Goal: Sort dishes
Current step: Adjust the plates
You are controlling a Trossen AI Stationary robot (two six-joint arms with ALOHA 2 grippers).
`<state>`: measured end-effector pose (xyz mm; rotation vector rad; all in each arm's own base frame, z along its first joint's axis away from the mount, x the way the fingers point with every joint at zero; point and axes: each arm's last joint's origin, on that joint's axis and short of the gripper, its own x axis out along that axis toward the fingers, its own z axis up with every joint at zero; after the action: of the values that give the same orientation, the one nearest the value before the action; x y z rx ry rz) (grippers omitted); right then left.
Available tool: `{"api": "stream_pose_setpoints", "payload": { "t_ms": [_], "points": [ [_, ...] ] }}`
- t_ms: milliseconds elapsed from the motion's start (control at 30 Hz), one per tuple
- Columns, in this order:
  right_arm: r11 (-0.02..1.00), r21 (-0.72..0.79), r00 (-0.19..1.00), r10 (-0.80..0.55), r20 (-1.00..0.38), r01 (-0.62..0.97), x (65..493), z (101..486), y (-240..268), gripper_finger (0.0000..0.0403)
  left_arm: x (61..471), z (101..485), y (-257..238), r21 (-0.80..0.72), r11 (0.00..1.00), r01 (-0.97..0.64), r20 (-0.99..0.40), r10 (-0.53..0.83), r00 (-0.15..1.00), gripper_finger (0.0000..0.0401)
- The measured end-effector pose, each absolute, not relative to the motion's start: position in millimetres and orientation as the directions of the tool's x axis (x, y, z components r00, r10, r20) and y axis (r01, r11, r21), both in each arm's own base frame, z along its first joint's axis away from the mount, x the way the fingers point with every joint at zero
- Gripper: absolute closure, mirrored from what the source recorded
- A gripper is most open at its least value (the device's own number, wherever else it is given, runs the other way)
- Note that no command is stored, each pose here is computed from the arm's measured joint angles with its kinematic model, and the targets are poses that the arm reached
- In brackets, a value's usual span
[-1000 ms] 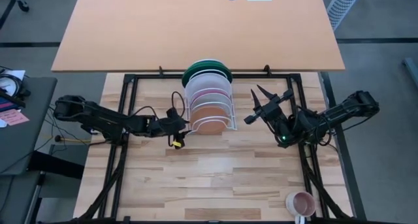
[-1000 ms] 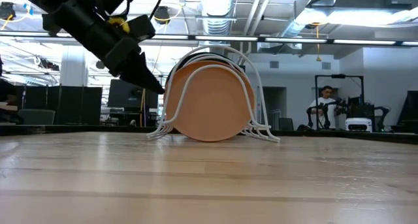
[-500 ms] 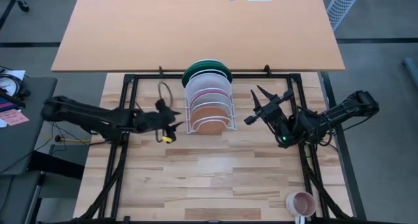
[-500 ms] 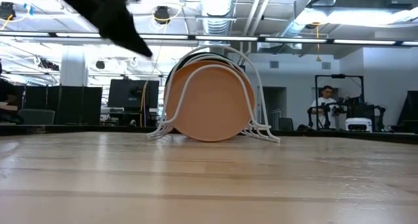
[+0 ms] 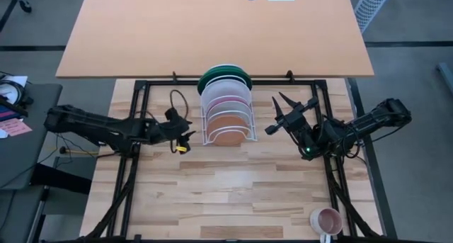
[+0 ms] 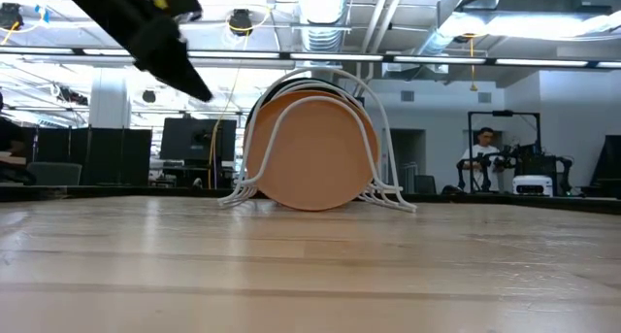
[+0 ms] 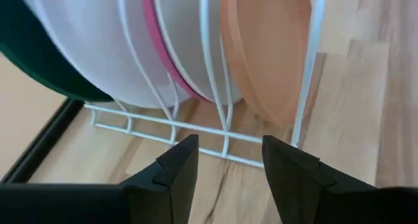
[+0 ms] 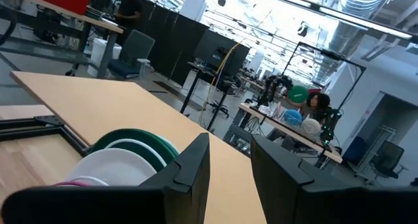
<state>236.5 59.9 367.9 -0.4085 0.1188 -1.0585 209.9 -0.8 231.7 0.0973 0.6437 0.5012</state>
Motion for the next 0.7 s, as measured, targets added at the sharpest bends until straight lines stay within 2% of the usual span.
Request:
{"api": "stream_pose_setpoints", "payload": {
  "t_ms": [400,700],
  "points": [
    [0.416,-0.387,0.486,-0.868,0.099,0.823,237,368,58,0.0287,250,191,-4,0.284,0.874,-0.394,-0.583,0.484,0.653,0.0288],
    [0.416,-0.389,0.487,-0.868,0.098,0.822,237,368,59,0.0287,263,185,-6,0.290,0.879,-0.379,-0.547,0.477,0.688,0.0355]
  ]
}}
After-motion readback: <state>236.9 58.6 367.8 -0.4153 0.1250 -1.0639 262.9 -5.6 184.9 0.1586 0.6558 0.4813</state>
